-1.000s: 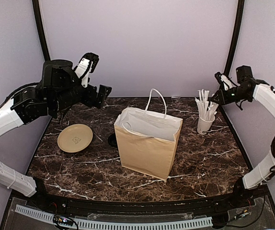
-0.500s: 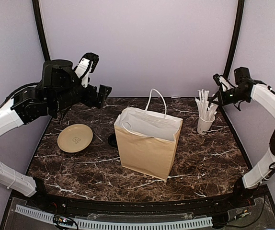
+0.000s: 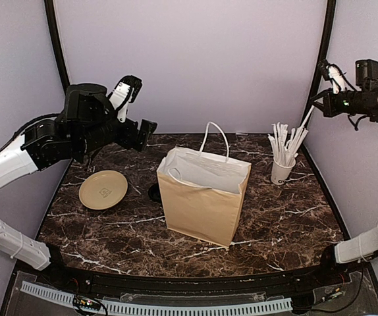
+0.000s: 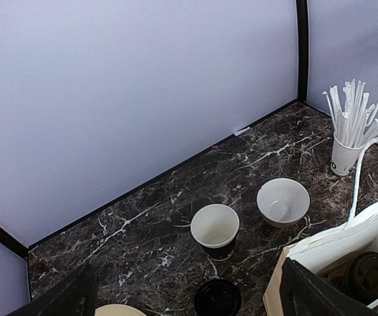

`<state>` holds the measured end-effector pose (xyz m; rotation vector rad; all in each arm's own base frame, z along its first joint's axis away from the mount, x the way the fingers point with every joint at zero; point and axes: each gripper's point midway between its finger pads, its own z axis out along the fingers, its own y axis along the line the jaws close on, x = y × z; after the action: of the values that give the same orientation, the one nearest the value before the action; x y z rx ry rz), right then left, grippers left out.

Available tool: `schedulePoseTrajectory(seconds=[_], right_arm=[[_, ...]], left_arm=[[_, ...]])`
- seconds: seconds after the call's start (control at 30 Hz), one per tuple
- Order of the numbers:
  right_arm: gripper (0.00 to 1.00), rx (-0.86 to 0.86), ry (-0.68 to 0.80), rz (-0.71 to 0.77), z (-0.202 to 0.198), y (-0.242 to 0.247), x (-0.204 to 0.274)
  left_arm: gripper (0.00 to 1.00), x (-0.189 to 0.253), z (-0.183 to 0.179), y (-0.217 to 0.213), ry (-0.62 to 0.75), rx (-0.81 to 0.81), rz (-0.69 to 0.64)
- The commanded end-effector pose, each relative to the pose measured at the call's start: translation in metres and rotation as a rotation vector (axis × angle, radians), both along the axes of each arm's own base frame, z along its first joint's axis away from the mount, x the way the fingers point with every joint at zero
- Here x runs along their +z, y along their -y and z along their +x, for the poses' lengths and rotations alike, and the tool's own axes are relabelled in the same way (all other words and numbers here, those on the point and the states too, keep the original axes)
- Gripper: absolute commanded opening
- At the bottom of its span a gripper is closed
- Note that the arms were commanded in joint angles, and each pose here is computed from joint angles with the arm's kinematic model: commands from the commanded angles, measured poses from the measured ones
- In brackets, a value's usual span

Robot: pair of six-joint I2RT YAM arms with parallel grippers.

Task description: Pack the takeout coffee

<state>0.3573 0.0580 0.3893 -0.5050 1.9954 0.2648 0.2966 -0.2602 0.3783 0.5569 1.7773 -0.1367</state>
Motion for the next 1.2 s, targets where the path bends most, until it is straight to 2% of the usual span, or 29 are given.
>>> schedulePoseTrajectory(seconds=[0.0, 0.1, 0.2, 0.27, 0.4, 0.57, 0.73, 0.93, 1.03, 1.17], right_arm=[[0.00, 0.018, 0.048, 0.009, -0.016, -0.004, 0.033], [0.00, 0.051, 0.053, 0.016, -0.021, -0.009, 0.051], [0.00, 0.097, 0.127, 0.025, -0.032, -0.017, 0.084], [0.00, 0.189, 0.186, 0.074, -0.046, -0.033, 0.107], [0.00, 0.444, 0.236, 0.213, -0.078, -0.069, 0.136], [0.00, 0.816, 0.207, 0.418, -0.125, -0.102, 0.157], [0.00, 1.043, 0.181, 0.478, -0.156, -0.132, 0.173], [0.00, 1.123, 0.117, 0.522, -0.152, -0.171, 0.166], [0.00, 1.028, 0.082, 0.534, -0.121, -0.190, 0.152], [0.00, 0.986, 0.005, 0.542, -0.087, -0.211, 0.130]], left_arm=[[0.99, 0.019, -0.001, -0.001, 0.026, -0.006, -0.034], [0.99, 0.023, -0.001, -0.003, 0.030, -0.005, -0.042], [0.99, 0.028, -0.002, -0.004, 0.038, -0.004, -0.051], [0.99, 0.028, -0.002, -0.004, 0.042, -0.001, -0.048], [0.99, 0.029, 0.001, -0.003, 0.049, 0.006, -0.039], [0.99, 0.033, 0.002, -0.003, 0.052, 0.009, -0.036], [0.99, 0.033, 0.003, -0.004, 0.053, 0.018, -0.040], [0.99, 0.031, 0.001, -0.005, 0.036, 0.017, -0.061], [0.99, 0.034, -0.002, -0.008, 0.036, 0.022, -0.073], [0.99, 0.036, -0.005, -0.015, 0.042, 0.035, -0.079]])
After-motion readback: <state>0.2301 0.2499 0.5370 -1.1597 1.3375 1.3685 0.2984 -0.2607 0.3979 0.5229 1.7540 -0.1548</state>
